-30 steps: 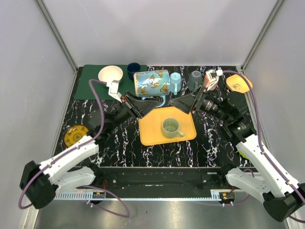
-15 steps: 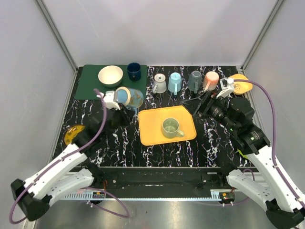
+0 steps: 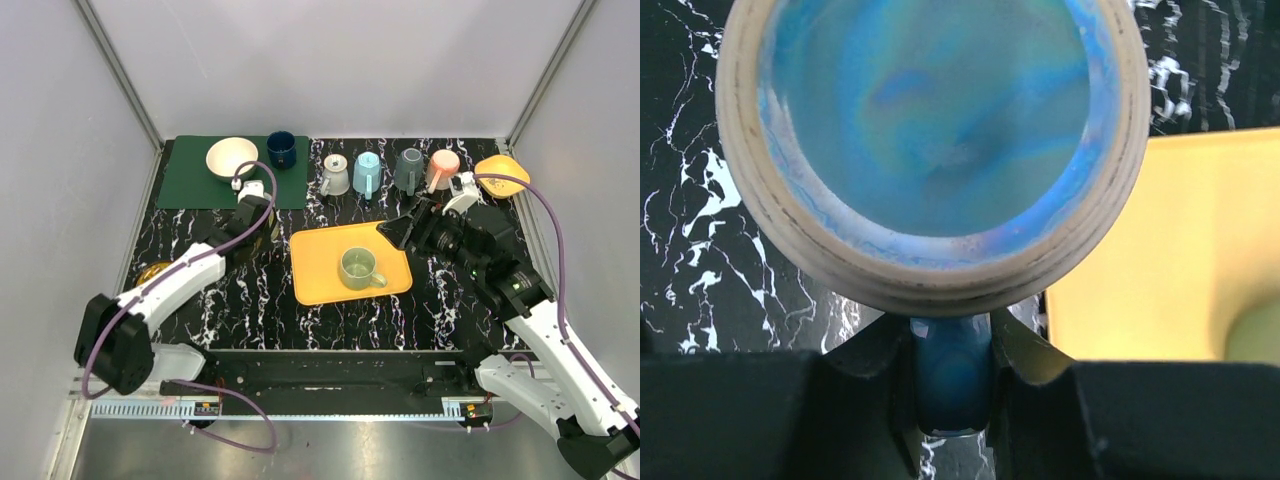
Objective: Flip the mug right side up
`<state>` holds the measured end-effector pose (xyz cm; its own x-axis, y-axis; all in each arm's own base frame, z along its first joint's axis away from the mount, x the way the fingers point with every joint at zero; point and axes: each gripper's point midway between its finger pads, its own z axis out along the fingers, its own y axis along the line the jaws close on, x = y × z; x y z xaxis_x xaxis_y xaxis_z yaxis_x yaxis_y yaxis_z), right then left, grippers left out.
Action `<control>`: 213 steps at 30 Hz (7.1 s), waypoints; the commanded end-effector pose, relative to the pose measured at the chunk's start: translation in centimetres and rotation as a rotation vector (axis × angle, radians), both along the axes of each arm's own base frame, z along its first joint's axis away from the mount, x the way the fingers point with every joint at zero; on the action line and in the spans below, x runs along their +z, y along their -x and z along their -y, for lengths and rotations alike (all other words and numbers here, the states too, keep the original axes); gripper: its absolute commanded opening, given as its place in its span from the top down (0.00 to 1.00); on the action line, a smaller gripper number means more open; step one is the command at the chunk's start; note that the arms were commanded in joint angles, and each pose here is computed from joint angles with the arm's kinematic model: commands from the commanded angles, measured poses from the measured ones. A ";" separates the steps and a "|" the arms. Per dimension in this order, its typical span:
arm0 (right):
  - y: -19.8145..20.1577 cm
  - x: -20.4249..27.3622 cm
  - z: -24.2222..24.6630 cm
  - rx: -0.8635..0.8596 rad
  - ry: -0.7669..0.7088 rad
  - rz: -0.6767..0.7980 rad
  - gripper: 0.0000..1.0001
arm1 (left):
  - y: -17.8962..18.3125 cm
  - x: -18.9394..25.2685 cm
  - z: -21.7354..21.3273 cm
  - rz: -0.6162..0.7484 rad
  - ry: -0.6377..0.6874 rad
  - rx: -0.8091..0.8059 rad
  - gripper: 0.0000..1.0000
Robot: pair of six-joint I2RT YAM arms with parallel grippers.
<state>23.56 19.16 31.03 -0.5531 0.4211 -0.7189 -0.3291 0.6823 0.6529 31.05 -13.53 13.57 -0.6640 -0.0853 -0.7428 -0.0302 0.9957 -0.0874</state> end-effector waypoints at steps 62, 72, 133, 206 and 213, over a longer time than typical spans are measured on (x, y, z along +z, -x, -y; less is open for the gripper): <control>-0.7 -20.7 -1.6 0.384 0.915 -0.420 0.23 | 7.6 8.1 0.3 0.297 0.497 -0.084 0.34; -2.2 -22.3 -3.2 0.382 0.937 -0.443 0.44 | 7.7 8.2 -0.2 0.313 0.482 -0.069 0.34; -4.7 -16.5 -2.8 0.005 0.588 -0.087 1.00 | 9.0 7.6 3.3 0.364 0.816 -0.161 0.34; 0.8 -0.1 -6.8 0.214 -0.205 0.042 1.00 | 13.6 12.2 7.1 0.504 1.284 -0.510 0.01; 2.7 4.8 -9.0 0.416 -0.574 0.115 1.00 | 15.2 17.0 9.6 0.520 1.409 -0.752 0.01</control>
<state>23.19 26.23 25.77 -0.6987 0.4395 -0.5645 -0.3696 0.4539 0.8108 19.02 -22.37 21.28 -0.6267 -0.6226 -0.4686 0.4652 0.1835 -0.8660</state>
